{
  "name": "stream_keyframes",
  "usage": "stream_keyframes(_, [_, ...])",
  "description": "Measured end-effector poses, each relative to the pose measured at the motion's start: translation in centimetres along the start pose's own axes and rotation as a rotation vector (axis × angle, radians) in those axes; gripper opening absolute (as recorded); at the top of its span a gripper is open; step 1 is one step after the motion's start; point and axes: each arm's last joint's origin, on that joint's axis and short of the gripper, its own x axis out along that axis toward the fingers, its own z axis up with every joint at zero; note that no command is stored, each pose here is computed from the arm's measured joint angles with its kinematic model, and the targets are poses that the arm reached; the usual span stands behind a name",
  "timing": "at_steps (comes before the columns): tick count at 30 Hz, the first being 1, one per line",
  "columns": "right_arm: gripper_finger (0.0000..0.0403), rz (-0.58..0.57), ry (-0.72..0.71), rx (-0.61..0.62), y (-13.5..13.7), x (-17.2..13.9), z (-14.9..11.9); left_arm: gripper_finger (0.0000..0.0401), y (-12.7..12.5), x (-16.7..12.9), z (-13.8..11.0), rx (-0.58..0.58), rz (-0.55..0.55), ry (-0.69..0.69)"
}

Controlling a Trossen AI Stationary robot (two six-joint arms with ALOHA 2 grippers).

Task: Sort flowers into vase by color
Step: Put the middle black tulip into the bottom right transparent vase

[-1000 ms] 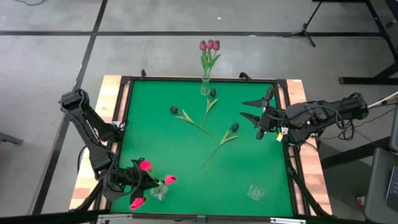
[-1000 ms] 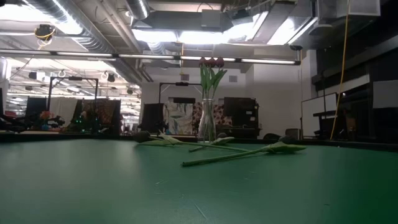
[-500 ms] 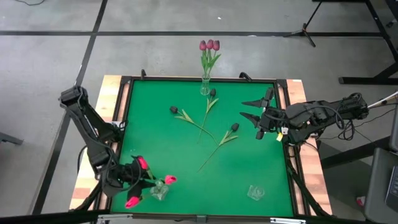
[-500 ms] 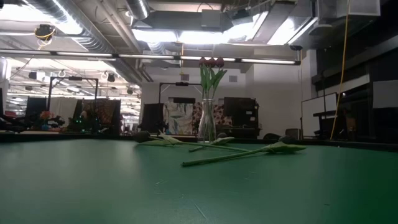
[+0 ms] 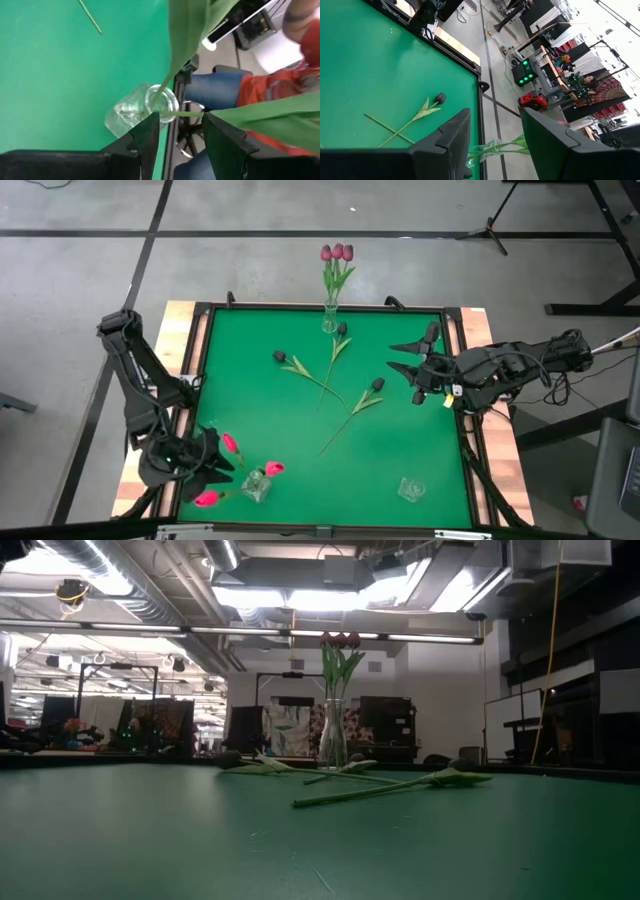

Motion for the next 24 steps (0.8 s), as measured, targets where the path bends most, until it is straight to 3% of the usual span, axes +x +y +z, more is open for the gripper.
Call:
stream_keyframes(6, [0.0179, 0.047, -0.080, 0.046, -0.8, -1.4, -0.2, 0.0145, 0.3, -2.4, 1.4, -0.060, -0.065, -0.058])
stream_keyframes(14, [0.0179, 0.059, -0.175, 0.163, -3.1, -5.6, -2.1, 0.0132, 1.5, -6.2, 4.2, -0.113, -0.140, -0.216])
stream_keyframes(19, [0.0179, 0.081, -0.208, 0.253, -4.1, -8.1, -3.8, 0.0127, 2.5, -8.1, 5.7, -0.065, -0.127, -0.365])
stream_keyframes(24, [0.0179, 0.157, -0.234, 0.298, -4.4, -10.0, -5.4, 0.0126, 3.4, -9.2, 6.7, -0.024, -0.025, -0.565])
